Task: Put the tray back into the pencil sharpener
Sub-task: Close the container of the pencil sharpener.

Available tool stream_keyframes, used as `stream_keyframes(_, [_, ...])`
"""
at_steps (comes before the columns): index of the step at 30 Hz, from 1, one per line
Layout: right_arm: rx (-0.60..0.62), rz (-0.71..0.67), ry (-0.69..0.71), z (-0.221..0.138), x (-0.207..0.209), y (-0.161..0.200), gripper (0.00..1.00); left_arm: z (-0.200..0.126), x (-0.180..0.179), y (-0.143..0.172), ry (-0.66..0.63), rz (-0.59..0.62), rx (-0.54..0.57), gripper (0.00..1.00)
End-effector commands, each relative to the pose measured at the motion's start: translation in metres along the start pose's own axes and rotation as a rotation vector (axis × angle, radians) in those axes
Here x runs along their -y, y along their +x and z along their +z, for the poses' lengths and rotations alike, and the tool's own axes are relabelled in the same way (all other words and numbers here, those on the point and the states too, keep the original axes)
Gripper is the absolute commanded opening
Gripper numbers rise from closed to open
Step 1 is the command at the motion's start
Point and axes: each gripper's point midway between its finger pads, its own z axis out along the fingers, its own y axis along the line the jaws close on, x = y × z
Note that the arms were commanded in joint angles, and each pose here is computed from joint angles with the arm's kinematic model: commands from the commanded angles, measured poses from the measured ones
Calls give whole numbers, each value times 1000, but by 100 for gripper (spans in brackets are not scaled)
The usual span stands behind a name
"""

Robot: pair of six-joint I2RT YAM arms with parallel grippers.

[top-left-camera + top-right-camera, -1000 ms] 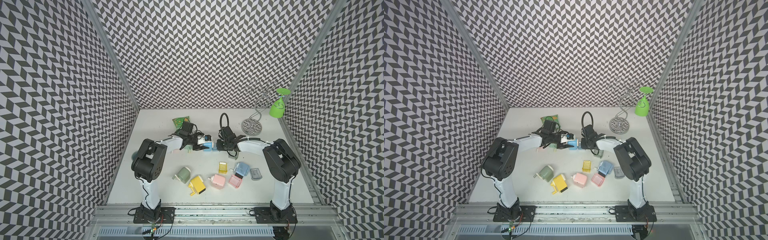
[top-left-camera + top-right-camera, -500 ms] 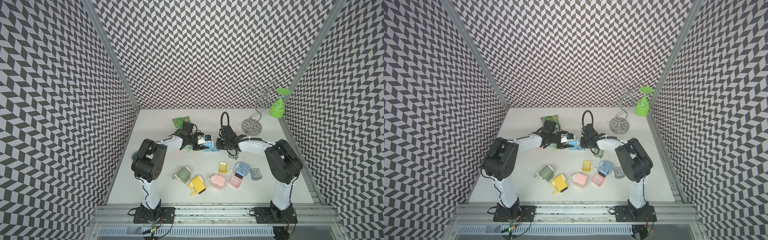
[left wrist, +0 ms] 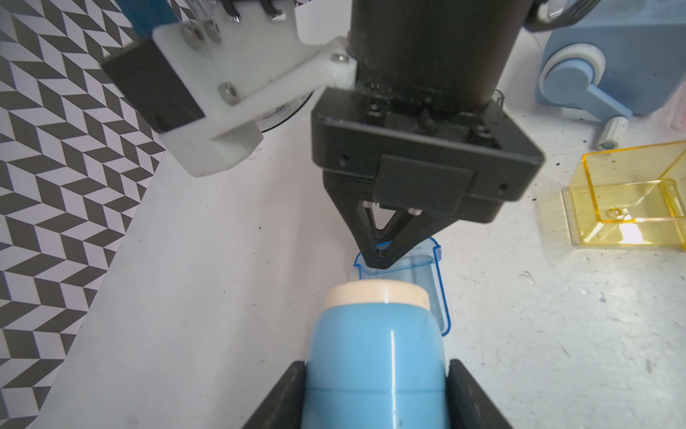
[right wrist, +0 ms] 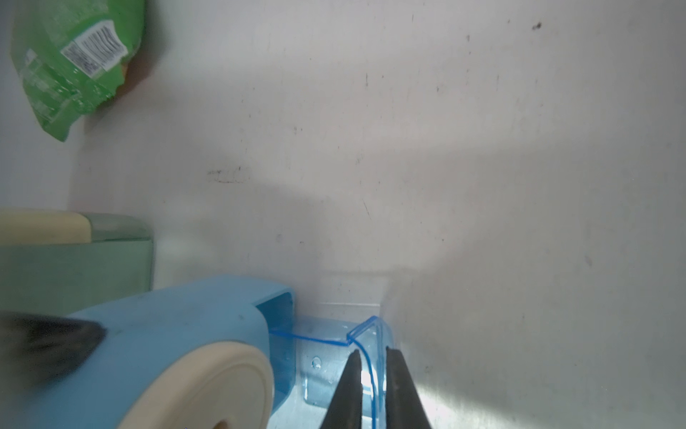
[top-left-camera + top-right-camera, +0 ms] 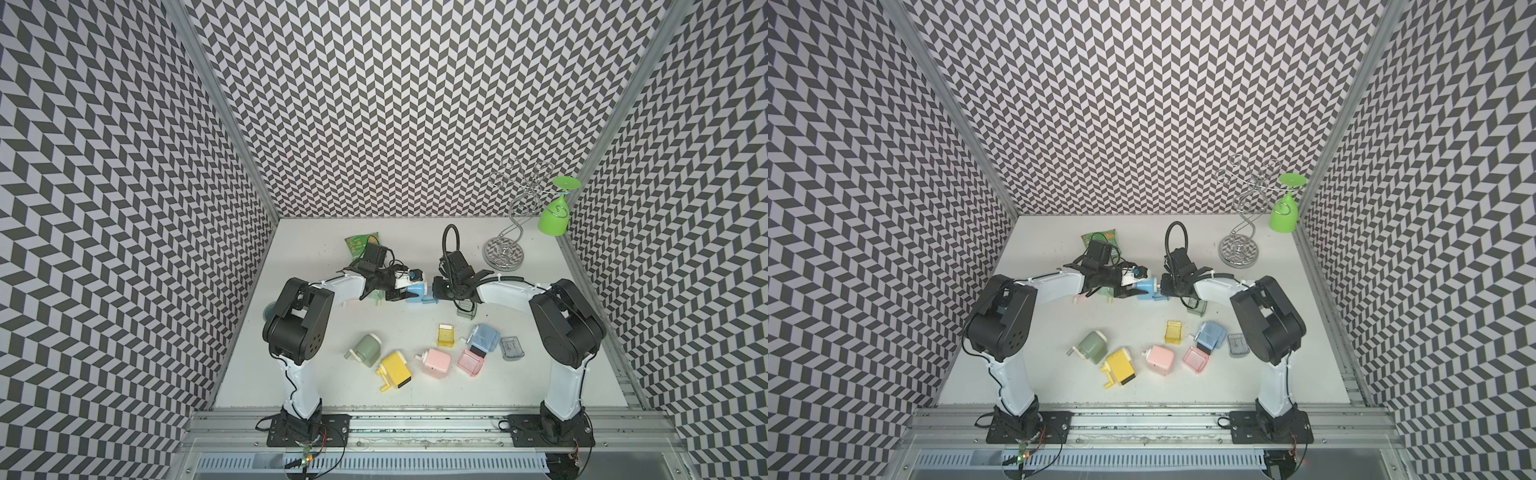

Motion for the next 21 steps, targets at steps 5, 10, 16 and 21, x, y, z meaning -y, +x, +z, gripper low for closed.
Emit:
stream_keyframes(5, [53,49,-86,-3,-18,-9,13,-1,3,-3,-4,16,-18,56])
stream_keyframes(10, [63,59,-97,-6,-20,-10,11,-1,3,-3,-3,17,-20,56])
stream_keyframes(16, [63,97,-108,-5,-22,-12,11,-1,4,-2,-2,17,-22,56])
stream_keyframes(21, [84,137,-129,-7,-29,-20,11,0,4,-3,1,19,-22,56])
